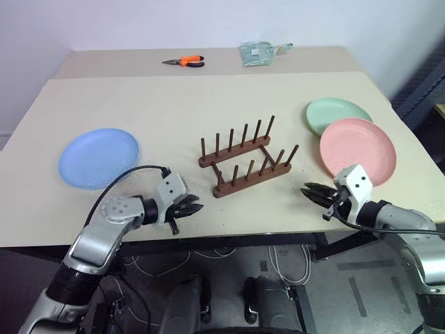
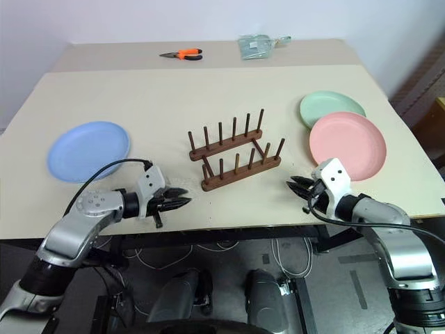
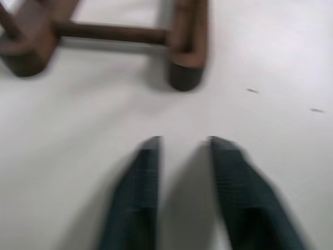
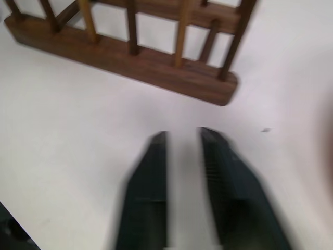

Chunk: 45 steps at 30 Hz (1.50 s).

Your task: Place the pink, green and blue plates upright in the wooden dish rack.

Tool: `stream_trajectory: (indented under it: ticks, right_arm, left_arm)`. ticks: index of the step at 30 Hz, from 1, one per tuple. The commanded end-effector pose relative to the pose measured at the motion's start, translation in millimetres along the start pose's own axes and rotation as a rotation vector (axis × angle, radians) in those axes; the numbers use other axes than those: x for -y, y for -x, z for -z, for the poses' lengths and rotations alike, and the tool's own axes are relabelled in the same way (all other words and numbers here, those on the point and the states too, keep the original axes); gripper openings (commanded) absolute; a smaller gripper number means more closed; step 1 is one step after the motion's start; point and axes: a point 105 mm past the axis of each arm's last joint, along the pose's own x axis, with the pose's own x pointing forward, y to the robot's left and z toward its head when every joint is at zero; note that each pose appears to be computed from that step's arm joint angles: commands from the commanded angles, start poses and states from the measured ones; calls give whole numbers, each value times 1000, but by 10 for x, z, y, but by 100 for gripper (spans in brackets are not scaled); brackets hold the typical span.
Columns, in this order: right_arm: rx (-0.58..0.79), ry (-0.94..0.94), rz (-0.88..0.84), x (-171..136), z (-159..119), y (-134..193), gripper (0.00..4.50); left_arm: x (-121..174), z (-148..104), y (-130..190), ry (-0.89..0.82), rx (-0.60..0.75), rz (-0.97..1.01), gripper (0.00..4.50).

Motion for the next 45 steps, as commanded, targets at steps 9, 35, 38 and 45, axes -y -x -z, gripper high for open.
stream_trajectory:
  ticks: [9, 35, 38, 45]
  right_arm:
    - [-51, 155, 73, 215, -45, -614, 3]
    - [-120, 346, 338, 696, -152, 159, 382]
    - [-170, 352, 402, 827, -8, 150, 382]
    - [-209, 323, 426, 913, 226, 18, 329]
  left_arm:
    - [-94, -89, -527, -13, -38, -202, 93]
    - [-220, -331, -360, -18, 166, -222, 93]
    - [-105, -350, -329, -14, 176, -153, 93]
    - [-81, -381, -350, -14, 178, -140, 93]
